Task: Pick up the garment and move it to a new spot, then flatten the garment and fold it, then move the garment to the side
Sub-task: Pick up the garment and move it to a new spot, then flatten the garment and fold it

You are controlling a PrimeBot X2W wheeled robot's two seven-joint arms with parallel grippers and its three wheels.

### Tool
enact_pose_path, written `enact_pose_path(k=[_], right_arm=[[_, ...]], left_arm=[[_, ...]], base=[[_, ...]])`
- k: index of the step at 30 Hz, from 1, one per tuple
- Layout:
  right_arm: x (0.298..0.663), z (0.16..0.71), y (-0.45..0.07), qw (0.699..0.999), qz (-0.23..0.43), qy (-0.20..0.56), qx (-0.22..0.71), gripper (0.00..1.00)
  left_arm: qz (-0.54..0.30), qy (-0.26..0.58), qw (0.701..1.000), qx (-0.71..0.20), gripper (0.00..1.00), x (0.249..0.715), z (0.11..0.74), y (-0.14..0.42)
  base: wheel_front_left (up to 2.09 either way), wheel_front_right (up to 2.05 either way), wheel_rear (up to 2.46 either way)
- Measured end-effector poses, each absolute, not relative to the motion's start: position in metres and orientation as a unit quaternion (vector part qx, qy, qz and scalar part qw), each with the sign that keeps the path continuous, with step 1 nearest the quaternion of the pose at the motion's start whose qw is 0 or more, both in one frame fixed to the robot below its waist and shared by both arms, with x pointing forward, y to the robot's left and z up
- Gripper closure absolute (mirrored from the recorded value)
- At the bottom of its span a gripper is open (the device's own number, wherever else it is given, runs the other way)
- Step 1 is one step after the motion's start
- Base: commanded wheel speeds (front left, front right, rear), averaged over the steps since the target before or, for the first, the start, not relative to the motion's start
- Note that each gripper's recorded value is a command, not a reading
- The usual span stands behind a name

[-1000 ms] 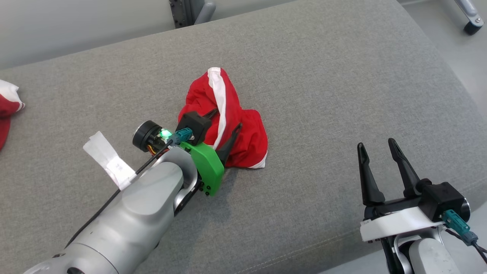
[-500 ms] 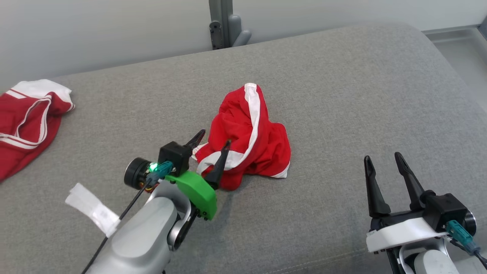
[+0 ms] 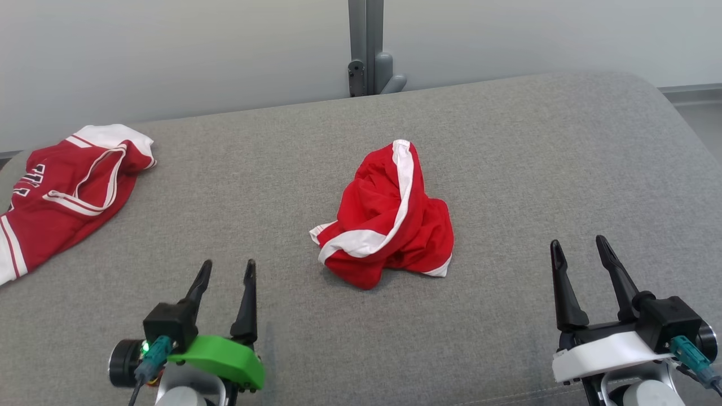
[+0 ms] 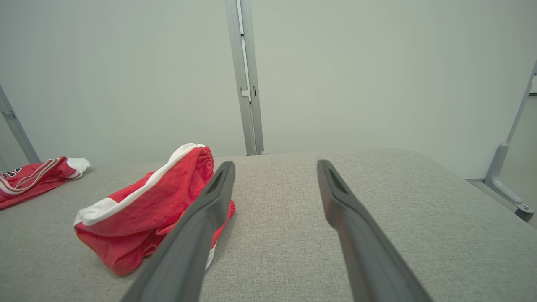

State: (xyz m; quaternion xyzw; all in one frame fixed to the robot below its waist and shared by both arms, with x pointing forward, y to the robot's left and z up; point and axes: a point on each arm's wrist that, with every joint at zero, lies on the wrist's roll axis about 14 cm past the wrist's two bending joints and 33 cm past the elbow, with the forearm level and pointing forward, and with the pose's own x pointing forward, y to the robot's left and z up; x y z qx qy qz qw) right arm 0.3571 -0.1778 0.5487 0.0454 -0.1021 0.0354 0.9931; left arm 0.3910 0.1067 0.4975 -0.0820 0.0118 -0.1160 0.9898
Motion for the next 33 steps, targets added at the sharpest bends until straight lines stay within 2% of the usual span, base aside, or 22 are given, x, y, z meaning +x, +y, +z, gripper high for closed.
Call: enact_pose_path(k=[13,33], right_arm=[[0.351,0.541,-0.174,0.994,0.04,-0.091,0.049,0.0],[0.351,0.538,-0.174,0.994,0.039,-0.086,0.053,0.0]], left_arm=[[-0.028,0.002,0.996,-0.087,0.0,0.359,0.489,0.154],[-0.028,0.022,0.996,-0.085,0.0,0.353,0.472,0.159]], base=[[0.0,0.0,0.0],[0.0,0.0,0.0]])
